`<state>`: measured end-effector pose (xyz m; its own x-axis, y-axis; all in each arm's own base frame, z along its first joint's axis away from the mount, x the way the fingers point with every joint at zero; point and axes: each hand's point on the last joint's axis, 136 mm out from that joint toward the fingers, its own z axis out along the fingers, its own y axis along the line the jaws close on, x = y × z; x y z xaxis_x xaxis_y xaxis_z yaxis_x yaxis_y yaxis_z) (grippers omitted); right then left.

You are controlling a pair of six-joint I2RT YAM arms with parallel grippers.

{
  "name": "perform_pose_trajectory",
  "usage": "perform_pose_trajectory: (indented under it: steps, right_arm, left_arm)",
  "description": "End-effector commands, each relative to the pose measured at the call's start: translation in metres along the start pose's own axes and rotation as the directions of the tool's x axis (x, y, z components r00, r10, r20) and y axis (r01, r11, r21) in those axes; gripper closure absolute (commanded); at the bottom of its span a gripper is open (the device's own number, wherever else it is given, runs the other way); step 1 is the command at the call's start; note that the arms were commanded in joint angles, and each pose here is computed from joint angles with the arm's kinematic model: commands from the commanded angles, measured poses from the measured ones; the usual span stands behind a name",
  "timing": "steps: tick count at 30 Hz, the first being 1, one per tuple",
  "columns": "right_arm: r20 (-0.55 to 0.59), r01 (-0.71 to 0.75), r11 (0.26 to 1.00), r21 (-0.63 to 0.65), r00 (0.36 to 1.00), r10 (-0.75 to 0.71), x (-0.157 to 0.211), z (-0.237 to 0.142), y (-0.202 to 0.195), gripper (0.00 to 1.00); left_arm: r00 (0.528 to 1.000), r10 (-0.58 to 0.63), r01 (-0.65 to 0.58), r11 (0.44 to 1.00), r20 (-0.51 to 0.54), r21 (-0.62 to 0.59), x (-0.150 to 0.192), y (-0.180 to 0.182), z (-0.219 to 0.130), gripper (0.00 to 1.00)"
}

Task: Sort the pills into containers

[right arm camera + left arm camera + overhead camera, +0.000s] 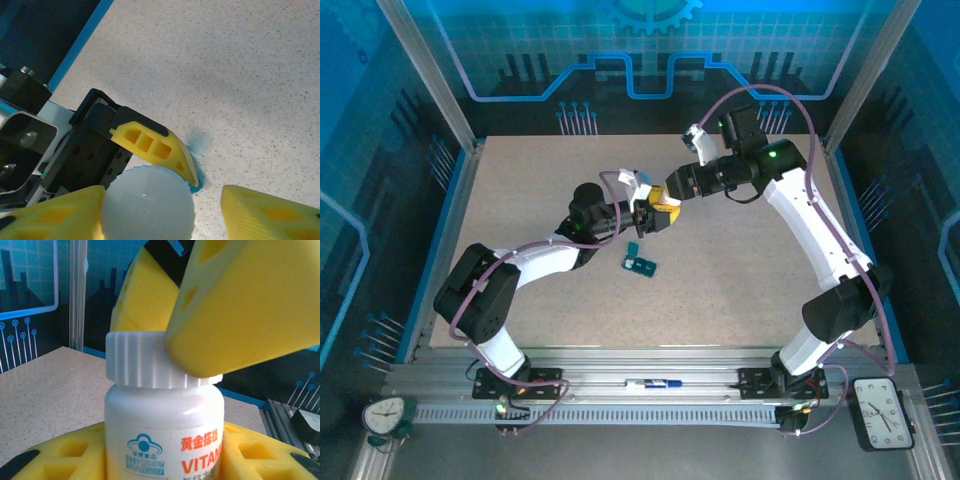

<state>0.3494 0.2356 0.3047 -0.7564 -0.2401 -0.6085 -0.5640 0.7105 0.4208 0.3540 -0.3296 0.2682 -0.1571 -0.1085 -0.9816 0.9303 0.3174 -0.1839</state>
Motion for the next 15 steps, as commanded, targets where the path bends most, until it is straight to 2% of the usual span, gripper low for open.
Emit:
perform_pose_trajectory:
  steps: [1,7,15]
  right_arm:
    - [-0.008,0.010,1.000,-0.017,1.000,-0.010,0.001,0.002,0.006,0.43]
    - [-0.009,-0.010,1.000,-0.011,1.000,0.010,0.005,0.004,0.004,0.52]
    - [0.012,-0.115,0.990,0.081,0.993,0.114,0.018,0.011,-0.008,0.64]
  left_arm:
    - [0.999,0.030,-0.030,0.999,0.019,0.028,-0.012,-0.001,0.003,1.00]
    - [0.999,0.029,-0.030,0.999,0.023,0.026,-0.015,-0.001,0.003,1.00]
    - [0.997,0.048,-0.047,0.999,0.062,-0.026,-0.031,0.006,0.006,1.00]
